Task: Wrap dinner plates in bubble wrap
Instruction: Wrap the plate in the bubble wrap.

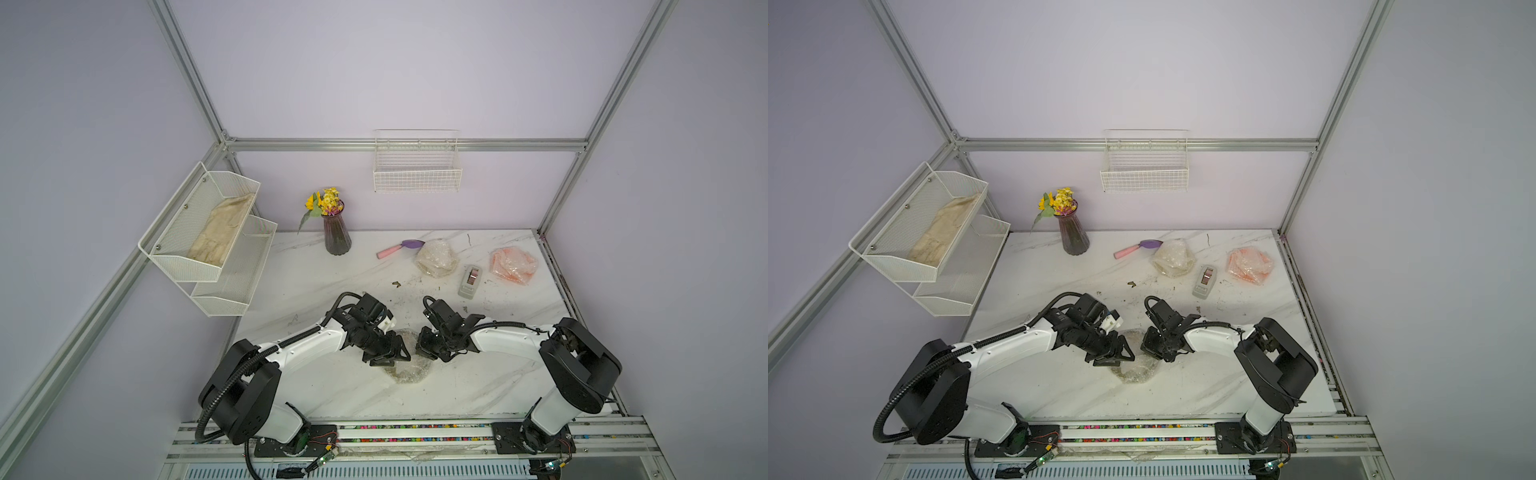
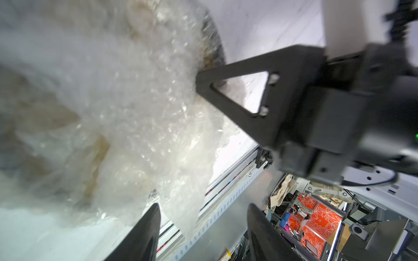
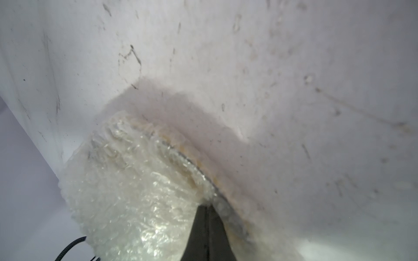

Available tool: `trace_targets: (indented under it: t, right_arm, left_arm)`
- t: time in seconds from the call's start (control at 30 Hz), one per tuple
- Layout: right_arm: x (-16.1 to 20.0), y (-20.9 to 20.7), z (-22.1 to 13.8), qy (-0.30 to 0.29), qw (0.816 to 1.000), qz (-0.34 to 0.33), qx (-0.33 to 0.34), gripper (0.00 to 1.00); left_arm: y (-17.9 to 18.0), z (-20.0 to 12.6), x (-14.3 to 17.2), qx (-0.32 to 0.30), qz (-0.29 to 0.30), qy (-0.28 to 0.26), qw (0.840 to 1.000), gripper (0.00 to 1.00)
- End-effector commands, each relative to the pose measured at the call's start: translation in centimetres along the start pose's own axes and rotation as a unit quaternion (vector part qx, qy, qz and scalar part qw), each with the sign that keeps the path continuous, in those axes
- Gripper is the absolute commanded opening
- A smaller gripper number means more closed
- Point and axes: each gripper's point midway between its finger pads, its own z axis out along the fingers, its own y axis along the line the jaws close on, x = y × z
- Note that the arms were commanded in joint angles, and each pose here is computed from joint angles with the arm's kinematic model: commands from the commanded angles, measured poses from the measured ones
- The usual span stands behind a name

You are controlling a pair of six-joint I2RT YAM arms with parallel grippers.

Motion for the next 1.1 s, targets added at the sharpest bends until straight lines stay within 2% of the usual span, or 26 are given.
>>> trace_targets:
  t: [0.0,0.13,0.27,0.43,0.53,0.6,0.67,0.77,0.93,1.0,1.07]
  right_arm:
    - [0.2,-4.2,0.4,-0.001,0.996,-0.004,0.084,0.00]
    - [0.0,-3.8,-0.1,-0.007,0.997,-0.013,0.081,0.00]
    - [0.0,-4.0,-0.2,-0.008,0.996,-0.015,0.085,0.00]
    - [-0.2,-3.9,-0.4,-0.011,0.996,-0.019,0.088,0.00]
    - [-0.6,-3.1,-1.5,-0.019,0.995,-0.024,0.092,0.00]
    - [-1.2,-1.7,-3.7,-0.036,0.994,-0.042,0.089,0.00]
    - [-0.9,0.7,-5.4,-0.037,0.996,-0.056,0.061,0.00]
    - [0.5,4.6,-6.4,-0.003,0.998,-0.059,-0.014,0.00]
    - [2.2,8.4,-4.3,0.038,0.995,-0.049,-0.080,0.00]
    - [2.6,8.1,-2.6,0.053,0.995,-0.038,-0.075,0.03]
    - [2.6,5.9,-1.5,0.052,0.998,-0.031,-0.033,0.05]
  left_arm:
    - [-2.3,-1.8,-2.7,-0.010,0.018,-0.026,0.999,0.60]
    - [-1.1,-0.8,-4.5,-0.072,0.030,0.003,0.997,0.54]
    - [1.2,0.7,-5.4,-0.119,0.018,0.032,0.992,0.33]
    - [1.2,3.0,-4.6,-0.078,0.010,0.065,0.995,0.19]
    - [2.9,4.5,-3.2,-0.077,-0.004,0.091,0.993,0.17]
    - [4.6,5.2,-2.7,-0.092,-0.017,0.100,0.991,0.15]
    - [5.8,5.6,-2.2,-0.101,-0.029,0.107,0.989,0.15]
    - [6.2,5.9,-2.0,-0.103,-0.035,0.109,0.988,0.14]
    - [6.1,5.9,-2.0,-0.100,-0.035,0.108,0.988,0.13]
    - [6.1,5.9,-2.1,-0.101,-0.036,0.107,0.988,0.13]
    - [6.1,5.8,-2.0,-0.102,-0.036,0.105,0.989,0.13]
